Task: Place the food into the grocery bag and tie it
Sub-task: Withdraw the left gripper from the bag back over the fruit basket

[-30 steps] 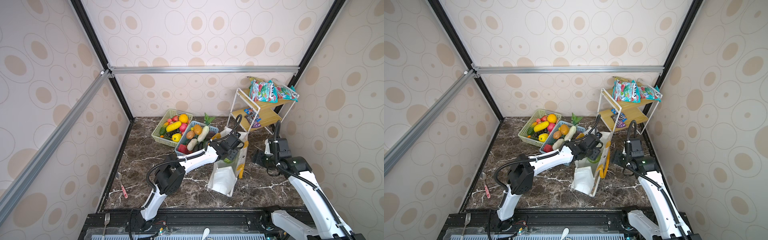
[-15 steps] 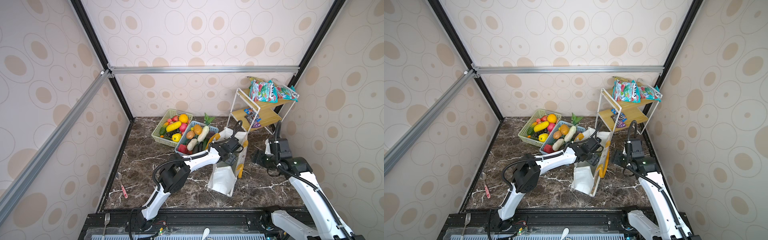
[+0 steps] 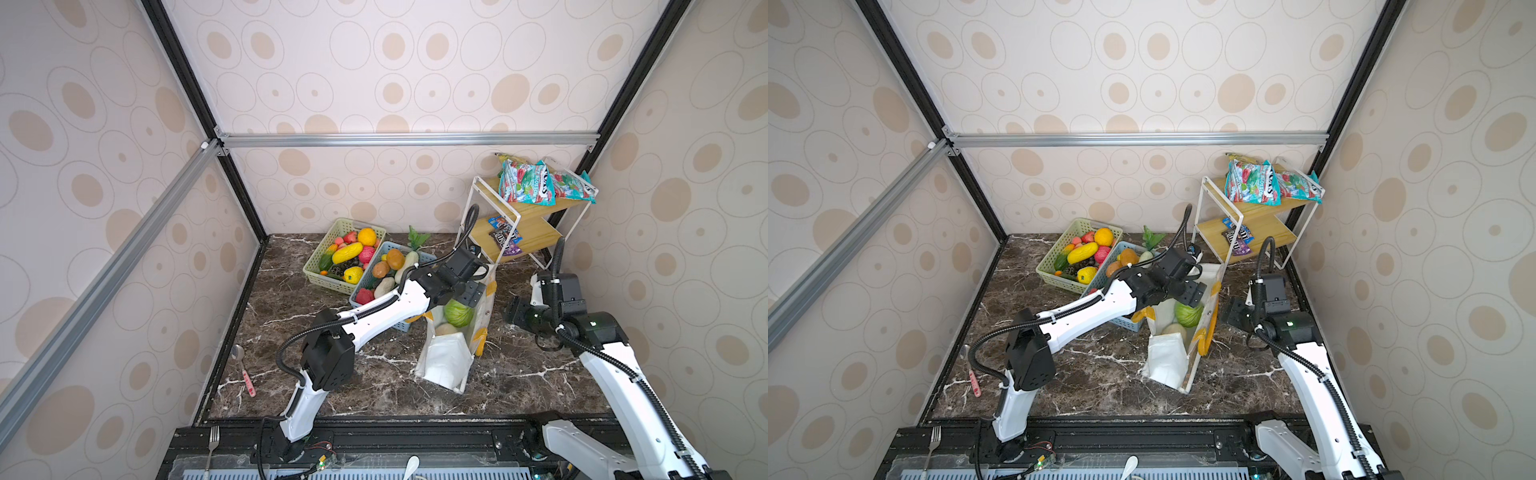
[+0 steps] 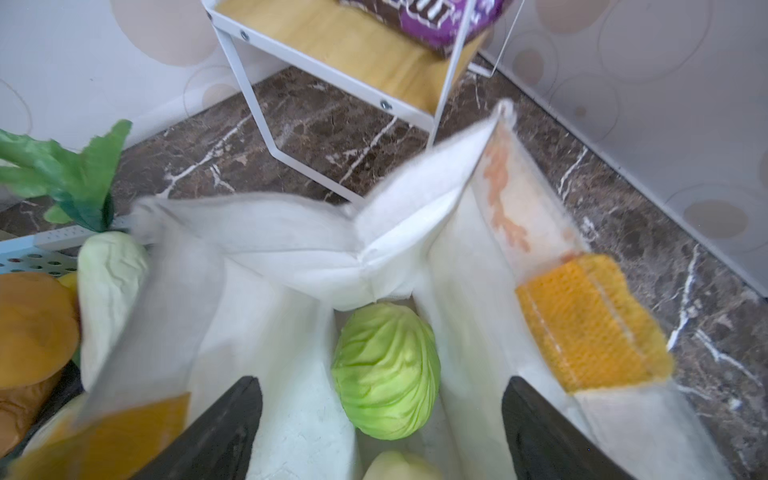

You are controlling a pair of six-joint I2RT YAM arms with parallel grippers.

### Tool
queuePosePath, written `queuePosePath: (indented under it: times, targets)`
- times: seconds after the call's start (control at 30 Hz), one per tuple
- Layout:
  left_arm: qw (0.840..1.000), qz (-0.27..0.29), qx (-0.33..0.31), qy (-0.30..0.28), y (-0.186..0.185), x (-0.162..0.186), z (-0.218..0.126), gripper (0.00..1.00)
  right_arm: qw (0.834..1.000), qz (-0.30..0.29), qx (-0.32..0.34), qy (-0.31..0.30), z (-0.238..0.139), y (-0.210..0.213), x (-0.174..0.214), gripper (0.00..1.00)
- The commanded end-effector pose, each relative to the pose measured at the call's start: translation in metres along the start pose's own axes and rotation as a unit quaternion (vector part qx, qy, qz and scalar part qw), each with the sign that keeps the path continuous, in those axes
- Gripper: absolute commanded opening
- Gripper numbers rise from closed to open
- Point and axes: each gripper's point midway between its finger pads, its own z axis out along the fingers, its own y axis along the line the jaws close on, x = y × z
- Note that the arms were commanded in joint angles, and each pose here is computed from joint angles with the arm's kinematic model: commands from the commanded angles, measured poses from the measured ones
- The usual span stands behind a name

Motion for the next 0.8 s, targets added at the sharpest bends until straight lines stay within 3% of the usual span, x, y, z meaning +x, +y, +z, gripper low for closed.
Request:
queuePosePath:
  times: [0.0, 0.4, 0.77]
  targets:
    - [0.999, -0.036, 0.007, -0.04, 0.017, -0.037, -0.027, 0.91, 1.0, -0.005, 0.001, 0.002, -0.004, 0.001, -0.002, 0.7]
    - [0.994, -0.074, -0.053, -0.067, 0.09, -0.057, -0.055, 0.9, 1.0, -0.001, 0.001, 0.006, 0.001, -0.001, 0.002, 0.7]
    - [0.982, -0.118, -0.138, -0.052, 0.177, -0.033, -0.062, 0.89, 1.0, -0.002, 0.001, 0.011, 0.005, -0.001, 0.003, 0.7]
